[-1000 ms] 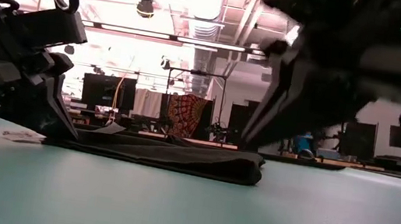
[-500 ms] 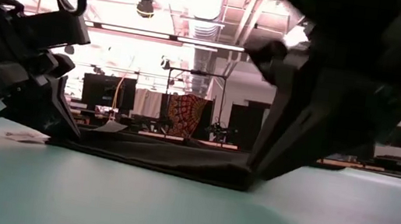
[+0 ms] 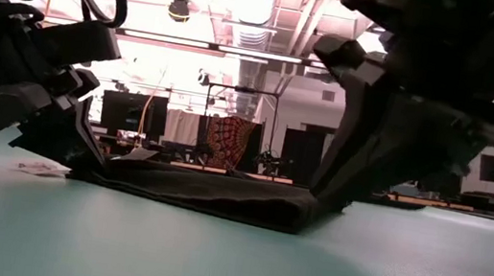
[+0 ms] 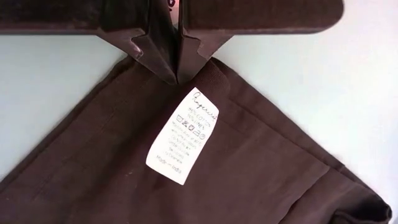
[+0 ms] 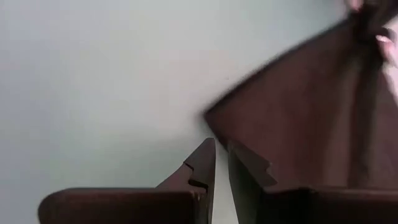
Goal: Roll towel into tight, uniform cylinder
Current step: Roll the black towel
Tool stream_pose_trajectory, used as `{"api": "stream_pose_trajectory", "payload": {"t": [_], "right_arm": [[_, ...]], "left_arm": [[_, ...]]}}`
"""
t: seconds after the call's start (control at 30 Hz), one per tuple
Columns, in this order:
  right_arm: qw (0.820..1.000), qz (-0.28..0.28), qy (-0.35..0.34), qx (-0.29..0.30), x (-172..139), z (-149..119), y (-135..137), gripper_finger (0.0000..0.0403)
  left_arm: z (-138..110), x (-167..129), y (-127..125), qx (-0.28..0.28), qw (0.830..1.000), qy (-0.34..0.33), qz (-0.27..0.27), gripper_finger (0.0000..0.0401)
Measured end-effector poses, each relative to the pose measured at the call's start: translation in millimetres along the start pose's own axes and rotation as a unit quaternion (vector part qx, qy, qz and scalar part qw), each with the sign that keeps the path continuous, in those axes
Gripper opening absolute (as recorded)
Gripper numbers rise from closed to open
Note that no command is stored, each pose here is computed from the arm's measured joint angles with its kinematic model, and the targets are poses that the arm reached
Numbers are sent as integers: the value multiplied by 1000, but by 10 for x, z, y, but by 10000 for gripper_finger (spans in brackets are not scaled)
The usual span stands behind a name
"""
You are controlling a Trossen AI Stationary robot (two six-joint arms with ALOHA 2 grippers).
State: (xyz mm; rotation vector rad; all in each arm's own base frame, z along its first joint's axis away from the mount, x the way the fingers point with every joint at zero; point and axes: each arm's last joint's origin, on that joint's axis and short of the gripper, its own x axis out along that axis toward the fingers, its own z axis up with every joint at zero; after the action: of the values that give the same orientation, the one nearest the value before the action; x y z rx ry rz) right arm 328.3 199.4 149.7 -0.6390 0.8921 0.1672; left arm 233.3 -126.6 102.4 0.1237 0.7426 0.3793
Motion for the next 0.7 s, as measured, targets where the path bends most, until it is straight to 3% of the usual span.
{"api": "stream_pose_trajectory", "payload": {"t": [0.13, 0.4, 0.7], "right_arm": [[1000, 15, -11, -4, 6, 18, -5, 66], [1000, -24, 1, 3, 33, 0, -82, 66], [999, 24, -4, 32, 88, -14, -167, 66]], "left_arm": [[0, 0, -2, -4, 1000, 1, -2, 0], [-2, 0, -4, -6, 1000, 4, -7, 0], [-5, 0, -7, -5, 1000, 8, -12, 0]]}}
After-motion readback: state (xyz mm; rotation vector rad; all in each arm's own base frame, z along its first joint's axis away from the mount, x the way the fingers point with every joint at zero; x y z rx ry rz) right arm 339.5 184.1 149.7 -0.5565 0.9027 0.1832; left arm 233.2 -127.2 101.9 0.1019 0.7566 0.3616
